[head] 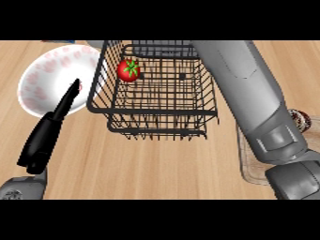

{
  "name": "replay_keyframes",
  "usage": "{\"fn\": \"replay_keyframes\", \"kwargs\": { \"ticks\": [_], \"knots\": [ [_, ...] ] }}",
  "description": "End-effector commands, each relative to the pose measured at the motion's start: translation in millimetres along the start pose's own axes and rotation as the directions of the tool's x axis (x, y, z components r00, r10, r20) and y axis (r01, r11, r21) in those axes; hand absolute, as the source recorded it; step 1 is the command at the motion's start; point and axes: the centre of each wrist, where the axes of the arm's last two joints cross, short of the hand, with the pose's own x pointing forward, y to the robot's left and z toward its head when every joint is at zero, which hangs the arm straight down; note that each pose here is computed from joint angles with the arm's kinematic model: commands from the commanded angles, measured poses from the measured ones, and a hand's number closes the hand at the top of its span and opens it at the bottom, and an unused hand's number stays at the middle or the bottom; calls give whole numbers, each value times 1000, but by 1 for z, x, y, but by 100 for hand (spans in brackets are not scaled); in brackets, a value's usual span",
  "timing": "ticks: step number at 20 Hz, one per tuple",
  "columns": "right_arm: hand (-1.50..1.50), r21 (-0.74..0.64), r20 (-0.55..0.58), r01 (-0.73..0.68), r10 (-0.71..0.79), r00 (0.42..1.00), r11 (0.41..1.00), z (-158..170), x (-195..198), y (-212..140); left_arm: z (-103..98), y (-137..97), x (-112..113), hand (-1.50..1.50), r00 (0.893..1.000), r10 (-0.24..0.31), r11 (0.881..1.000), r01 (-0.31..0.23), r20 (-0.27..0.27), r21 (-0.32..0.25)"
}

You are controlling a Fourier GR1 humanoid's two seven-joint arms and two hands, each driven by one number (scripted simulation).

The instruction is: Pick the tomato from the cutting board and place it in the tiered basket

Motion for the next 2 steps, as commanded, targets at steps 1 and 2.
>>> {"fn": "replay_keyframes", "kwargs": {
  "ticks": [1,2],
  "knots": [
    [-150,-204,-39,4,-12,999,979,-12,-2,-48,11,-1,4,0,1000,-20,999,20,-4,38],
    [-150,-229,-65,3,-19,998,973,-15,-12,-78,4,-5,-3,0,1000,0,1000,0,-16,6]
  ]
}}
